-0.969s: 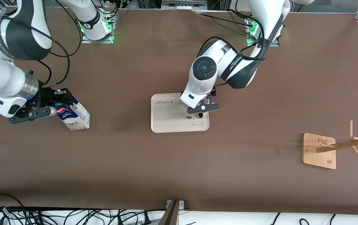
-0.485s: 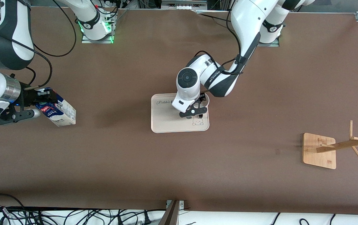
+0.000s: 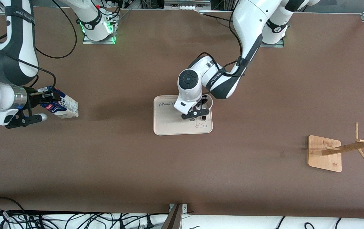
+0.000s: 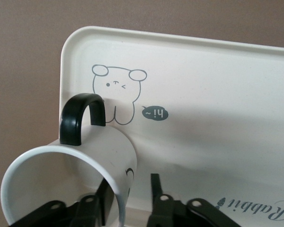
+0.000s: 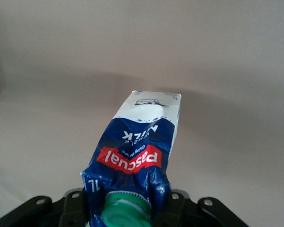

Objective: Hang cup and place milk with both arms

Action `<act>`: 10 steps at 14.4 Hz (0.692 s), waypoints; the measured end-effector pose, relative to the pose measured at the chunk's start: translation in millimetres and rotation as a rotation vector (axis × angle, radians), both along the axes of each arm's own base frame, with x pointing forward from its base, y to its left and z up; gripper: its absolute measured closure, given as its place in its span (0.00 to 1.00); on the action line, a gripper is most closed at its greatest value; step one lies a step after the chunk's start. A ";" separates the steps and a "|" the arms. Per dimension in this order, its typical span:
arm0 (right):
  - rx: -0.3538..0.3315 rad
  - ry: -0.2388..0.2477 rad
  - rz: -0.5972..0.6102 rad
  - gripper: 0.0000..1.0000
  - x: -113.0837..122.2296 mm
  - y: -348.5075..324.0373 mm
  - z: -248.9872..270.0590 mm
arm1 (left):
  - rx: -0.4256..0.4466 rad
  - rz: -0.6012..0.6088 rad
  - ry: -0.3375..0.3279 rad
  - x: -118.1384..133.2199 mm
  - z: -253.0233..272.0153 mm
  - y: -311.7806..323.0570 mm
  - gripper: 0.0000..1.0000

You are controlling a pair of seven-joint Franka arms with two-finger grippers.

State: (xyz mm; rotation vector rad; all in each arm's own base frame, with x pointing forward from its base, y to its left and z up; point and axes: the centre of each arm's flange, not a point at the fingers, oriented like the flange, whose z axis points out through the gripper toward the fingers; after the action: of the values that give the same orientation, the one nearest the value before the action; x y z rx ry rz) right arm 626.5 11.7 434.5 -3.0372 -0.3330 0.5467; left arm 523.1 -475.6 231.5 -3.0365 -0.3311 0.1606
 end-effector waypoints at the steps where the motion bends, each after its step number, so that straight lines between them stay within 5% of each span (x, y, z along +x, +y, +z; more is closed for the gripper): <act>1: -0.006 0.015 0.000 0.48 1.2 0.5 -9.1 | 0.000 0.002 -0.001 0.6 0.5 0.2 0.78; 3: -0.019 0.042 0.000 0.46 3.7 1.5 -27.4 | -0.002 0.005 -0.004 2.2 1.6 1.0 0.94; 6: -0.039 0.054 0.000 0.45 9.7 1.3 -51.7 | -0.019 0.011 -0.026 9.7 15.3 -1.1 0.93; 10: -0.064 0.014 0.004 0.46 20.2 0.4 -85.3 | -0.039 0.036 -0.085 38.5 86.5 14.1 0.93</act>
State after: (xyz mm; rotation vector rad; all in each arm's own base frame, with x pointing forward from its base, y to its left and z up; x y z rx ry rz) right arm 646.7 12.2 349.2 -3.0926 -0.3273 0.5898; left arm 561.6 -461.5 318.0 -3.0831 -0.3941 0.0404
